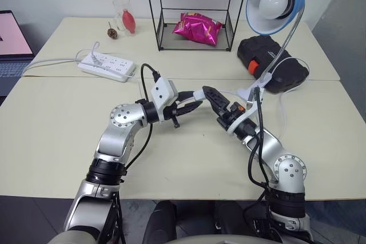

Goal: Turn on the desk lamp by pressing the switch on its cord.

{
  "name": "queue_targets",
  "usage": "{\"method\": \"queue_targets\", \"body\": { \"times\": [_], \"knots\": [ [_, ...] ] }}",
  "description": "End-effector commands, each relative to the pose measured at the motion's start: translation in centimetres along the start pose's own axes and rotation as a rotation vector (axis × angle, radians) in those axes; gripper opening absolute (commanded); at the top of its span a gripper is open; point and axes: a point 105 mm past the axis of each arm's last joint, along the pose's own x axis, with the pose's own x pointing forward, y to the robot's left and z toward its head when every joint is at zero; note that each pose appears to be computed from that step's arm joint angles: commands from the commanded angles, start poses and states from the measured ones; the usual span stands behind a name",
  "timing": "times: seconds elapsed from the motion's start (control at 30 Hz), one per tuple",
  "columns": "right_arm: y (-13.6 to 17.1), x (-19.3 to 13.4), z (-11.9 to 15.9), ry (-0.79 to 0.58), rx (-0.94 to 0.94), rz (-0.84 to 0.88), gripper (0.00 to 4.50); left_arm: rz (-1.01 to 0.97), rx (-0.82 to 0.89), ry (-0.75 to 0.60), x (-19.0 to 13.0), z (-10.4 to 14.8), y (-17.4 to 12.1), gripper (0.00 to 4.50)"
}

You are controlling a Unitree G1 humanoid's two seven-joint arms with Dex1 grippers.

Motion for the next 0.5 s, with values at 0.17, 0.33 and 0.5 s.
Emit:
{"method": "queue_targets", "body": {
  "times": [0.17,0.33,0.5],
  "knots": [
    [1.23,0.44,0.2,-0.007,-0.019,0.049,2.42,-0.013,0.036,-0.035,-0.19,1.22,-0.41,1.03],
    [1.2,0.61,0.09,-0.002,-0.021,0.048,1.14,-0.025,0.043,-0.033,-0.22,1.18,-0.76,1.03],
    [1.55,0.8,-0.24,0.019,-0.042,0.064,0.38,-0.029,0.044,-0.033,-0.02,1.25,-0.93,1.01]
  ]
}}
